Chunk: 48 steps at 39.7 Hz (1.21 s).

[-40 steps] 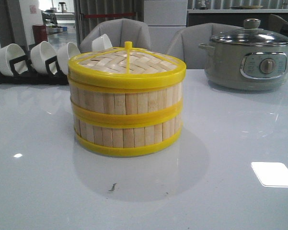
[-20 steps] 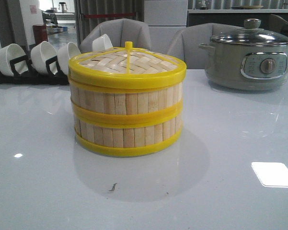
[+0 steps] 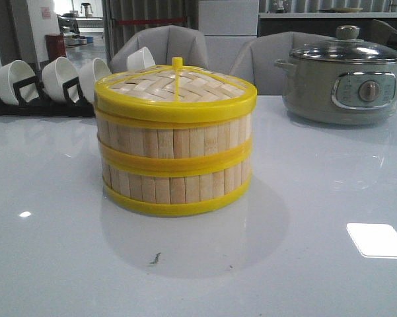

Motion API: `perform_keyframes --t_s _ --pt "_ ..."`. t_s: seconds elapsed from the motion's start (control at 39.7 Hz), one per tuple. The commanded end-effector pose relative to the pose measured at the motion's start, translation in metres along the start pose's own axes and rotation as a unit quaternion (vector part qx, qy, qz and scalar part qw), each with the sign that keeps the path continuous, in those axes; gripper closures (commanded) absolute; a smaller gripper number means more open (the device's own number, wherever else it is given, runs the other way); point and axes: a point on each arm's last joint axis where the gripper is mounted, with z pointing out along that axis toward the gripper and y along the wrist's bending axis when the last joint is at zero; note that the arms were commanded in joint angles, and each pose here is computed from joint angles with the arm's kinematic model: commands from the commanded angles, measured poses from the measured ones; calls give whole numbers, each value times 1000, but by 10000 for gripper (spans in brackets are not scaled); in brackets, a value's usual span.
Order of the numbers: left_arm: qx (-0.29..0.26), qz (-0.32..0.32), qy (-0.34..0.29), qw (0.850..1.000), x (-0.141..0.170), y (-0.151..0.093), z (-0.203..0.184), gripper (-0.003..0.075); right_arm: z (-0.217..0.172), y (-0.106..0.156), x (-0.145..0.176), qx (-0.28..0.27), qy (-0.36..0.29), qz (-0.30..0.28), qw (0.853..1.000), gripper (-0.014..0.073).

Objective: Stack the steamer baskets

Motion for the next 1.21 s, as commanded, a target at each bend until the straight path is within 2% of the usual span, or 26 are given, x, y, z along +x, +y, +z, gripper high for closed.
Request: perform_keyframes --t_s 0.0,0.2,0.91,1.11,1.18 --pt "4 -1 -46 999 -8 -1 -2 635 -3 1 -14 -4 -62 -6 998 550" --pt "4 -1 -46 999 -8 -1 -2 636 -2 0 -10 -2 -37 -5 999 550" --pt "4 -1 -46 999 -8 -1 -2 635 -2 1 -10 -3 -40 -4 999 550" --pt "4 -1 -46 999 -8 -1 -2 635 -2 0 -9 -1 -31 46 998 549" --pt "4 -1 -46 999 -8 -1 -2 635 -2 0 -8 -1 -27 39 999 549"
